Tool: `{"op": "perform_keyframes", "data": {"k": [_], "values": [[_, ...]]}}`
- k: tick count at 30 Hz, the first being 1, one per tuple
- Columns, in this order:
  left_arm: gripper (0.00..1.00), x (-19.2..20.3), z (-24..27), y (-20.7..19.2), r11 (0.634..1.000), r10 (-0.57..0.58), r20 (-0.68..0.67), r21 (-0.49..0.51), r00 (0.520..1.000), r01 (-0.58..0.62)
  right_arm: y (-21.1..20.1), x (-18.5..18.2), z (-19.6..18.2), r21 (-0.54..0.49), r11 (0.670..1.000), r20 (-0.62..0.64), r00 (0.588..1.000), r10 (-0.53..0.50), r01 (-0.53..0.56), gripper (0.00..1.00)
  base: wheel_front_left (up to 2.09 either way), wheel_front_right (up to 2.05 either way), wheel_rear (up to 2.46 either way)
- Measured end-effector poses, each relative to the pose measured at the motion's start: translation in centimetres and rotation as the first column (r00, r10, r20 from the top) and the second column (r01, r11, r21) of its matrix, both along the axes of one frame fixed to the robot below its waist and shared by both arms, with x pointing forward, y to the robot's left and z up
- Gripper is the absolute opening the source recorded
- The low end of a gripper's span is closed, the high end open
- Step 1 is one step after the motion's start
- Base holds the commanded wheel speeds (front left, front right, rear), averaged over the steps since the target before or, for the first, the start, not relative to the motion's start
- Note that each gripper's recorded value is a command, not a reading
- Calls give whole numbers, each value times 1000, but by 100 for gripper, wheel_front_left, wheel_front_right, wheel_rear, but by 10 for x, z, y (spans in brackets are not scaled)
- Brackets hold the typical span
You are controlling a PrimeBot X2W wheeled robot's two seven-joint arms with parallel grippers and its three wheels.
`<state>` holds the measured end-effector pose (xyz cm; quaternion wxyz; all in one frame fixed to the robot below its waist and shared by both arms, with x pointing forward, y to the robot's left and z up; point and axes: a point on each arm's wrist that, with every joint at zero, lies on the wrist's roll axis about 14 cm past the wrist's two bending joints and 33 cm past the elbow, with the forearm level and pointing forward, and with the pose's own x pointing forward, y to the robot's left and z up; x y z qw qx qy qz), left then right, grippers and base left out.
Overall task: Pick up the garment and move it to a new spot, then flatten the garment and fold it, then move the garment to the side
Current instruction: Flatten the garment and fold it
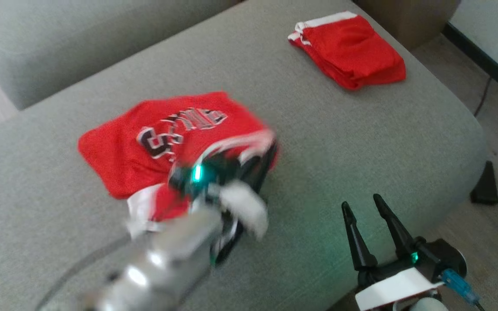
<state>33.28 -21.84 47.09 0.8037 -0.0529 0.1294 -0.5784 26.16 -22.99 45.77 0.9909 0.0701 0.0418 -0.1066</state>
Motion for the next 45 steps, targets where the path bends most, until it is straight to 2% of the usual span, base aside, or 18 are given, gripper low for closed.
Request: {"op": "perform_keyframes", "data": {"k": [4,7,10,14,17,18,20,21,23,24,26,27,28,30,32,38,40,45], "values": [[0,19,97,-25,988,-33,187,-145,982,61,5,-1,6,13,1000,34,999,12,-12,100,0,0,0],[0,29,171,-34,974,-36,379,-193,925,117,11,-5,4,28,999,40,999,29,-30,100,0,0,0],[0,42,241,-27,960,26,497,-255,868,117,22,-5,3,41,997,47,997,62,-64,100,0,0,0],[0,52,295,-7,943,98,556,-317,826,102,28,-3,4,45,995,56,995,85,-87,100,0,0,0],[0,71,316,25,929,178,537,-367,825,39,33,1,6,45,993,65,992,109,-112,100,0,0,0],[0,79,316,38,927,205,518,-375,830,5,36,4,6,44,991,68,990,123,-127,100,0,0,0],[0,109,279,85,934,278,437,-332,855,-134,45,11,8,42,986,75,984,161,-164,100,0,0,0],[0,130,220,128,928,350,330,-252,876,-276,48,14,8,40,983,73,981,178,-181,100,0,0,0],[0,138,143,175,907,421,186,-115,888,-406,53,16,4,42,979,61,978,198,-201,100,0,0,0],[0,135,105,199,888,460,99,-51,883,-457,56,18,2,40,976,54,976,212,-215,100,0,0,0],[0,124,43,239,843,537,-24,54,843,-535,63,23,1,37,969,45,970,241,-242,100,0,0,0],[12,120,20,257,816,577,-65,92,814,-571,66,27,0,37,966,42,966,253,-255,100,0,0,0],[100,119,7,270,789,614,-83,100,785,-606,69,29,-2,39,964,35,964,263,-265,100,0,0,0],[100,128,1,290,738,674,-68,87,735,-669,74,31,-7,44,959,16,960,279,-280,100,0,0,0],[100,139,9,300,704,710,-25,66,704,-707,77,33,-11,49,955,3,956,293,-292,100,0,0,0],[100,147,44,306,669,731,179,1,659,-743,88,37,-14,54,943,-6,944,331,-330,100,0,0,0],[100,134,48,302,675,722,224,-19,655,-738,89,37,-13,52,941,-3,942,335,-334,100,0,0,0],[100,64,31,260,808,572,272,-25,774,-588,92,36,-12,50,938,0,939,344,-343,100,0,0,0]]}}
